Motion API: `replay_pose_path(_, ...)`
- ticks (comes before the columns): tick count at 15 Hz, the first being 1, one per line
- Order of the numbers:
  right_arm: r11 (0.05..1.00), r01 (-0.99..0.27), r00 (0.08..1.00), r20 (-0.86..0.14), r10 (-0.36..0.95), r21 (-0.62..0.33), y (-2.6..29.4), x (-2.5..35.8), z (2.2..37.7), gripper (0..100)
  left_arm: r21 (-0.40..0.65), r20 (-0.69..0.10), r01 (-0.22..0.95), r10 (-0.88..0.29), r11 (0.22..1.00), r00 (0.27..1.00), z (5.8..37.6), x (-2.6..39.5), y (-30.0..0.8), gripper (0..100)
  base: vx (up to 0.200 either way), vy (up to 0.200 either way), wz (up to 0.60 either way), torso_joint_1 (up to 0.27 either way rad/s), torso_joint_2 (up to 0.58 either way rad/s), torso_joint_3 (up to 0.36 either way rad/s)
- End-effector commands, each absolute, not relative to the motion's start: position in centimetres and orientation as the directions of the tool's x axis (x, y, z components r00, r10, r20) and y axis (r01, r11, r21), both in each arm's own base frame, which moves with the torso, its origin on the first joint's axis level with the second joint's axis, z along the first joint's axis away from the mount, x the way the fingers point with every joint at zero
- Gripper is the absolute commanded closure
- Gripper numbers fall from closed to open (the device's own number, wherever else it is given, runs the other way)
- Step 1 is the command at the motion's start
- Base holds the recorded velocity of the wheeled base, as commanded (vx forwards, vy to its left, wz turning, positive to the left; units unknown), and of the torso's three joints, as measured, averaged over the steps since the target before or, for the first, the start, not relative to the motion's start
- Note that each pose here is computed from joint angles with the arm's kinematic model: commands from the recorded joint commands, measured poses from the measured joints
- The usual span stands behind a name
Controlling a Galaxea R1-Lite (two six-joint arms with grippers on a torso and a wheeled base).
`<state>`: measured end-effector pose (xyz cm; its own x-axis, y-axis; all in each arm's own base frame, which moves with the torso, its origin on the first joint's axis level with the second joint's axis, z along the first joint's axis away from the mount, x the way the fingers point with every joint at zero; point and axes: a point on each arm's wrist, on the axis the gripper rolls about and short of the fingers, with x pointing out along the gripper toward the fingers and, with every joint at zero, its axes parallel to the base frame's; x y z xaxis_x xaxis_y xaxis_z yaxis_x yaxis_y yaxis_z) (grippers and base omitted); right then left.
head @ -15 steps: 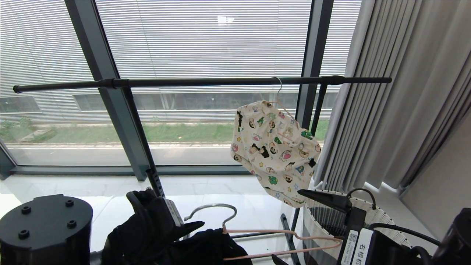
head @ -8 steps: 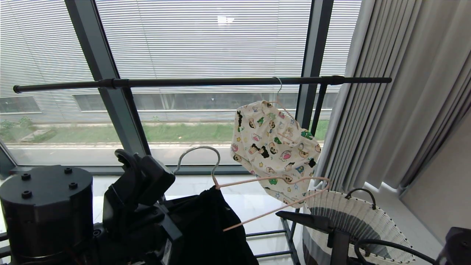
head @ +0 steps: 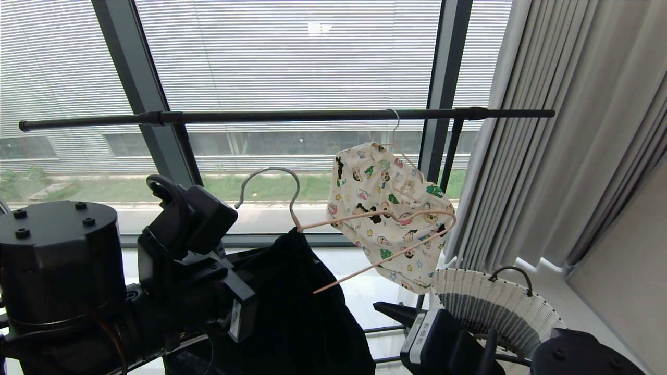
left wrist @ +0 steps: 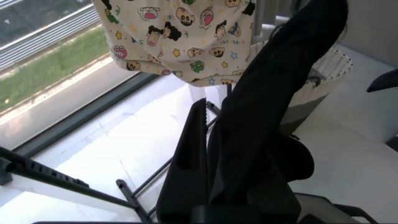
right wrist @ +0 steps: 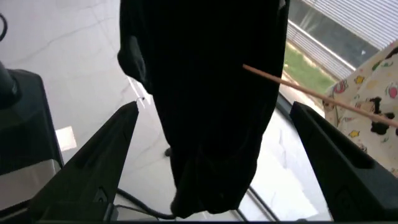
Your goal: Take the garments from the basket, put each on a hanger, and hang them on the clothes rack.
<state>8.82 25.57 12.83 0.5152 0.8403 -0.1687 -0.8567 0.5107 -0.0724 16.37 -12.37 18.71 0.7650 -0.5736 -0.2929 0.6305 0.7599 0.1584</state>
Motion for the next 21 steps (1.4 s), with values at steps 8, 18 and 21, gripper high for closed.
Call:
replay_pose_path(8, 0.673, -0.738, 0.665, -0.225, 0.713, -0.049, 27.4, 13.7, 10.2, 0, 0.162, -0.265, 0.631, -0.583, 0.759, 0.768, 19.4, 16.3, -12.5, 100, 0.000, 0.000, 0.00, 0.000, 0.00, 0.000)
replay_pose_path(18, 0.814, -0.546, 0.828, -0.278, 0.487, -0.198, 25.3, 18.0, 8.1, 0, 0.167, -0.272, 0.607, -0.555, 0.777, 0.786, 19.2, 16.4, -12.3, 100, 0.000, 0.000, 0.00, 0.000, 0.00, 0.000)
replay_pose_path(21, 0.868, -0.441, 0.888, -0.253, 0.385, -0.228, 23.0, 20.7, 8.9, 0, 0.171, -0.275, 0.601, -0.547, 0.781, 0.790, 19.2, 16.5, -12.3, 100, 0.000, 0.000, 0.00, 0.000, 0.00, 0.000)
